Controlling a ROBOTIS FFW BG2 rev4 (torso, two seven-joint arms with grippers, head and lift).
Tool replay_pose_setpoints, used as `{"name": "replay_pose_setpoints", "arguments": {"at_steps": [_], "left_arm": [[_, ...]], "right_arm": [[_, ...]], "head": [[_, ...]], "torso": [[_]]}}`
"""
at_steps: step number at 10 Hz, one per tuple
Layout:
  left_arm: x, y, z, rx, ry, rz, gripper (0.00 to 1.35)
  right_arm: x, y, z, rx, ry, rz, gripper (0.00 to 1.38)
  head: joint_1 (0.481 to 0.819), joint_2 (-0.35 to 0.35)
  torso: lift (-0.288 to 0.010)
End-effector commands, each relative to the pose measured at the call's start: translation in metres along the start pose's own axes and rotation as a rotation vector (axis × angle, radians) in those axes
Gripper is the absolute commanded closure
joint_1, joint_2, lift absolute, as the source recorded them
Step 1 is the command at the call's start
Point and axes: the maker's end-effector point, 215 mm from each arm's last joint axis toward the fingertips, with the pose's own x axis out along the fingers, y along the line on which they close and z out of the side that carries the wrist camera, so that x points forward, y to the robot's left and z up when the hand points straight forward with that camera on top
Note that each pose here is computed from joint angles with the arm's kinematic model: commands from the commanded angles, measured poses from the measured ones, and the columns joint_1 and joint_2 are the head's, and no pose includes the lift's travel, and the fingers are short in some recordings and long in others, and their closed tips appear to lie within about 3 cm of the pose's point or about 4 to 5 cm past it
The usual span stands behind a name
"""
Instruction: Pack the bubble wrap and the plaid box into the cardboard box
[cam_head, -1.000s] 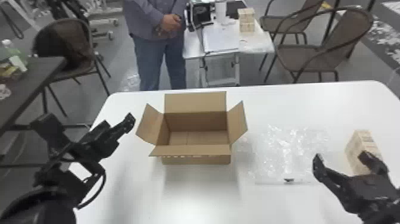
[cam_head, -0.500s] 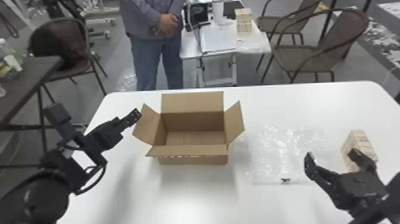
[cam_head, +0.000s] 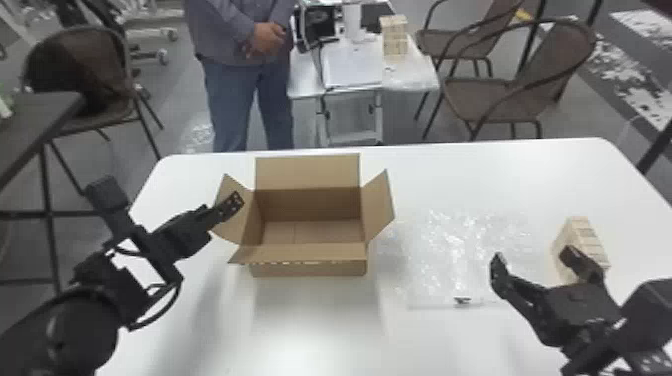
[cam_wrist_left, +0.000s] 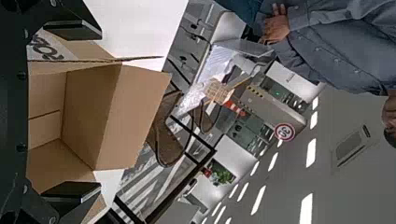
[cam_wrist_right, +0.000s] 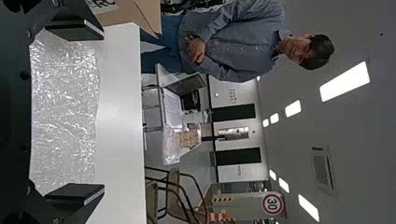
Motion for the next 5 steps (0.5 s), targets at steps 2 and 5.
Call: {"name": "replay_pose_setpoints", "arguments": {"at_steps": [2, 5], "left_arm": [[0.0022, 0.0008, -0.0045, 0.014, 0.012, 0.002, 0.18], [0.0091, -0.0025, -0.0074, 0.012, 0.018, 0.004, 1.21]], "right_arm": [[0.0006, 0.0007, -0.0015, 0.009, 0.001, 0.004, 0.14], [0.0009, 0.0014, -0.0029, 0.016, 0.002, 0.008, 0.14]], "head": [[0.695, 0.101], [0.695, 0.094]], "torso": [[-0.102], [-0.102]]}}
